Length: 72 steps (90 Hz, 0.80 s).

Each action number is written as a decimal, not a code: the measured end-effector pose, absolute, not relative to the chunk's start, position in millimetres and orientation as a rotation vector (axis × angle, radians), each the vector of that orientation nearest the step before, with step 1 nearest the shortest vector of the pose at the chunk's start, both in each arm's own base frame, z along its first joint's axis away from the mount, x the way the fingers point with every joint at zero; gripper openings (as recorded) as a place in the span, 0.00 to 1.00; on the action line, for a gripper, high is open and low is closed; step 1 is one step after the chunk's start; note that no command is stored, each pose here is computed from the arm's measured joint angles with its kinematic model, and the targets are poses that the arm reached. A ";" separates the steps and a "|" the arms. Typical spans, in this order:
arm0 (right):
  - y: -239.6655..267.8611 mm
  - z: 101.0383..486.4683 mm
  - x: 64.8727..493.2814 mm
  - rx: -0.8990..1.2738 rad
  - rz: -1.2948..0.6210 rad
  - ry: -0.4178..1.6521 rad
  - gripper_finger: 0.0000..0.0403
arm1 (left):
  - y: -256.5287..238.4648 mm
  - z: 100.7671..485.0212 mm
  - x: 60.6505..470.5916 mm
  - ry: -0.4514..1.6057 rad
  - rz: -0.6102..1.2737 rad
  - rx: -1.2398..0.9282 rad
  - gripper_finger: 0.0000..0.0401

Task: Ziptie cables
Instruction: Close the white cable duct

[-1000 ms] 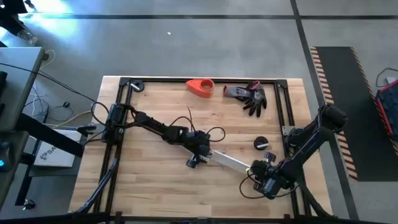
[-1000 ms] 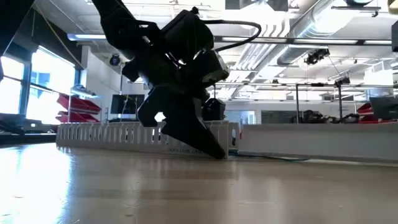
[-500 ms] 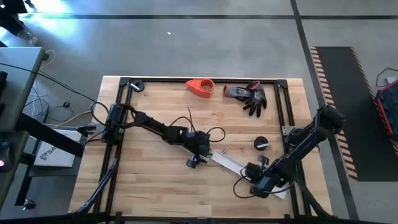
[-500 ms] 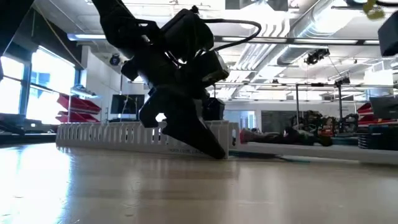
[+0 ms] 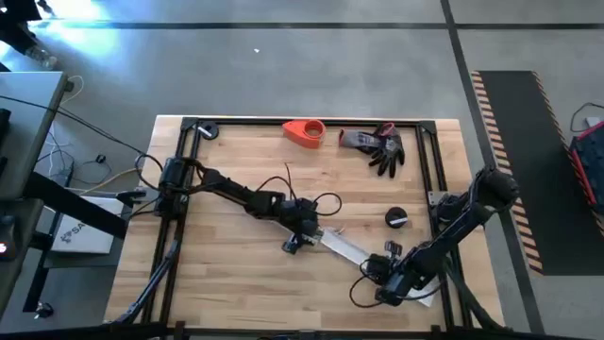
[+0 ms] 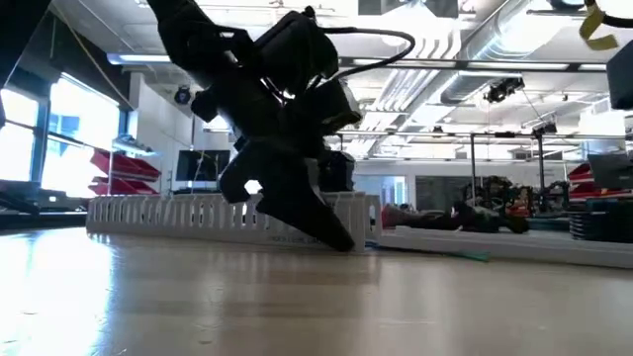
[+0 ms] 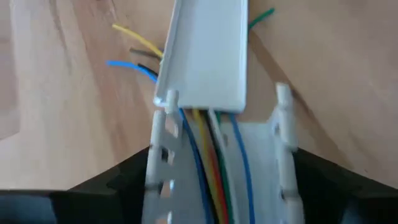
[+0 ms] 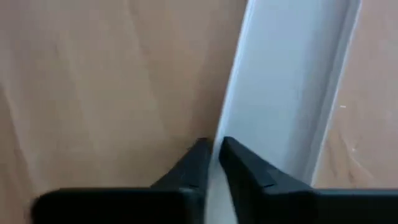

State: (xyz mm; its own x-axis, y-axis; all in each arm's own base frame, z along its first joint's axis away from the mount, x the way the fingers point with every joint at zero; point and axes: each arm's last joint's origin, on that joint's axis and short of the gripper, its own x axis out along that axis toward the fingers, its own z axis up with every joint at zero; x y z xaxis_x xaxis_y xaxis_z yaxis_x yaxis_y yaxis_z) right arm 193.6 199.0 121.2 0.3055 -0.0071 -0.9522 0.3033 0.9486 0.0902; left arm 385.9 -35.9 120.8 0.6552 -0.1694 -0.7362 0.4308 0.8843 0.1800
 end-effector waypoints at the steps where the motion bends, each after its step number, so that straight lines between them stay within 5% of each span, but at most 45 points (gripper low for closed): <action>1: 198.9 121.2 193.6 0.276 -0.211 1.248 0.03 | -35.9 122.5 385.2 0.788 -0.352 0.363 0.66; 35: 191.4 163.8 200.8 0.266 -0.212 1.271 0.00 | -43.7 186.5 377.9 0.569 -0.384 0.448 0.67; 72: 183.9 188.1 195.5 0.319 -0.165 1.204 0.00 | -83.3 153.2 391.0 0.482 -0.425 0.609 0.67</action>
